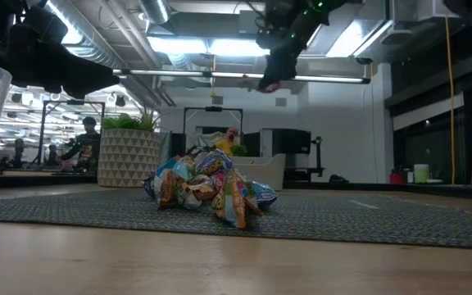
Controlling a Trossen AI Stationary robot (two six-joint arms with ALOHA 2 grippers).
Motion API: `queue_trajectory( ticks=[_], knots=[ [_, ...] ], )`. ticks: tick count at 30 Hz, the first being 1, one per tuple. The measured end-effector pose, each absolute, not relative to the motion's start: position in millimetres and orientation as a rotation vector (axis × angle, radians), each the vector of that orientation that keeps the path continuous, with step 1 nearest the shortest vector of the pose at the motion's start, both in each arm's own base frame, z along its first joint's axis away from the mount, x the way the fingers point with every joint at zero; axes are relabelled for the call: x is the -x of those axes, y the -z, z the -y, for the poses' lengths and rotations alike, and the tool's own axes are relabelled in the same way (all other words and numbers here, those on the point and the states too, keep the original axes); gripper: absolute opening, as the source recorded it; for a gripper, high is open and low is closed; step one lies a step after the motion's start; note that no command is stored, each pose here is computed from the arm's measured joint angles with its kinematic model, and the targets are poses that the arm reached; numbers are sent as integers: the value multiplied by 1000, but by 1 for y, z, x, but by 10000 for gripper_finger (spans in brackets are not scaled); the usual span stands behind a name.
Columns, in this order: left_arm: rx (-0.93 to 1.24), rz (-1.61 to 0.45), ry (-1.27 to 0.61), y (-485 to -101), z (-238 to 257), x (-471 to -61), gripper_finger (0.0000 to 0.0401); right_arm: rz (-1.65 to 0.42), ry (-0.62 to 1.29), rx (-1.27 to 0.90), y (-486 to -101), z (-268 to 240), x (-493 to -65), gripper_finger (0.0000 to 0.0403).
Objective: Pick and place Granola Bars by type
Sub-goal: Put the red granola bar into the gray bin, then put the blue granola bar into the white bin
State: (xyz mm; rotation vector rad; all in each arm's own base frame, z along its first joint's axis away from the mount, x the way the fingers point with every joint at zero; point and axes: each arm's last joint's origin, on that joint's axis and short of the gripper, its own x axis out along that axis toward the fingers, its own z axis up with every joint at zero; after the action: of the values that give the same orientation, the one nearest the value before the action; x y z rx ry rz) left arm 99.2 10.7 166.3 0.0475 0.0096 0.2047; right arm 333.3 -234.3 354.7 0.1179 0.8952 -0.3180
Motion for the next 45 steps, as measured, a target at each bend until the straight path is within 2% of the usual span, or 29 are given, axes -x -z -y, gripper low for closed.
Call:
queue_trajectory(
  ticks=[7, 15, 21, 30, 34, 45],
  knots=[
    [-47, -10, -205, -166, -11, -99, 191, -1029, 284, -168, -329, 251, -355, 42],
    [-47, -10, -205, -166, -11, -99, 189, -1105, 279, -228, -292, 264, -376, 25],
    [-48, -10, -205, -166, -11, -99, 191, -1160, 265, -261, -278, 262, -381, 48],
    [-47, -10, -205, -166, -11, -99, 191, -1171, 249, -259, -274, 255, -387, 36],
    [-47, -10, -205, -166, -11, -99, 189, -1167, 253, -260, -274, 255, -388, 67],
    [-47, -10, -205, -166, -11, -99, 189, -1178, 299, -295, -281, 251, -387, 184]
  ],
)
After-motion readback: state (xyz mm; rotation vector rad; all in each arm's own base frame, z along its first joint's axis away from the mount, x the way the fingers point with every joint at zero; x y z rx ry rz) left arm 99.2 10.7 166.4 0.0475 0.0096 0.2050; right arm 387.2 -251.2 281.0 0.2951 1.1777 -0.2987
